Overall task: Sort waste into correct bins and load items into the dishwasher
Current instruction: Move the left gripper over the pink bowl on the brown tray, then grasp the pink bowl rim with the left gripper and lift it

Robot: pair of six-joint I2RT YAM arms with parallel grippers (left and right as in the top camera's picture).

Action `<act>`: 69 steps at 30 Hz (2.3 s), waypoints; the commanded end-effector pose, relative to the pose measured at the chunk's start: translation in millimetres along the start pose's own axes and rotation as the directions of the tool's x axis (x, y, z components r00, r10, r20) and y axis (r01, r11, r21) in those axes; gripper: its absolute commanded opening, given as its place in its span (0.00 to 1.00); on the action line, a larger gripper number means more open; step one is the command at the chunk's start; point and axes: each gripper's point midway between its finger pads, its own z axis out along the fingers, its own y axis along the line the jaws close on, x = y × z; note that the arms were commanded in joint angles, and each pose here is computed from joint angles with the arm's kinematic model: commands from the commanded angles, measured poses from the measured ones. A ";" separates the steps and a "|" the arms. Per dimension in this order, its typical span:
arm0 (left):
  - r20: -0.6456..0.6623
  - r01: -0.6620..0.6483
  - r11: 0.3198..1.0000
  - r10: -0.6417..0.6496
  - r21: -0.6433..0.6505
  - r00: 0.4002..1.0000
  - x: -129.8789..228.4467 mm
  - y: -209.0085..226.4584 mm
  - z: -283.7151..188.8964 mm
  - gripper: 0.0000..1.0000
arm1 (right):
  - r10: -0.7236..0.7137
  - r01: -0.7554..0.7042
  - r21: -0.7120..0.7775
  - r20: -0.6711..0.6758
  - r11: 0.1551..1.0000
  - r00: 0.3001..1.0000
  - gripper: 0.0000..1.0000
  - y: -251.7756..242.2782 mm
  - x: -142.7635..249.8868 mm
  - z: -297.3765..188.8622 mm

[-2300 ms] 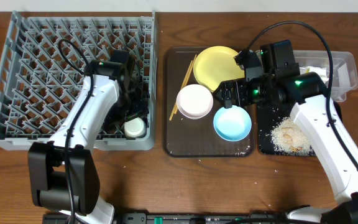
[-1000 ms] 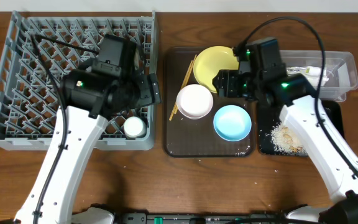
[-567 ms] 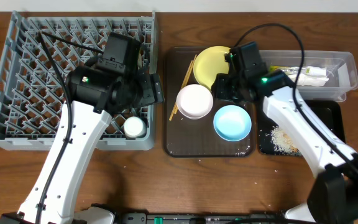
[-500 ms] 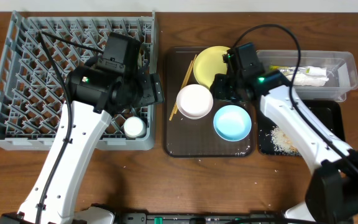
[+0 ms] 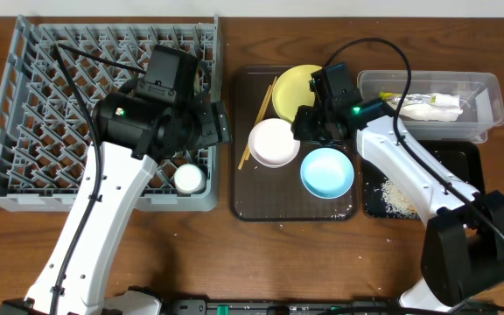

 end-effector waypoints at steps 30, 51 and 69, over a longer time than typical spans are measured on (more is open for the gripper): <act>-0.150 -0.478 0.877 0.467 -0.044 0.871 34.8 -83.7 162.8 0.75 | 0.123 -0.147 0.083 0.244 0.986 0.962 0.77 -91.6 -52.2 -171.1; -0.143 -0.716 0.697 0.711 0.021 0.688 68.3 -123.7 223.0 0.56 | 0.103 -0.128 0.088 0.240 0.988 0.965 0.78 -91.0 -51.5 -170.5; -0.125 -0.582 0.813 0.575 -0.025 0.809 44.3 -107.9 228.7 0.55 | 0.096 -0.120 0.089 0.240 0.989 0.966 0.78 -90.9 -51.7 -170.6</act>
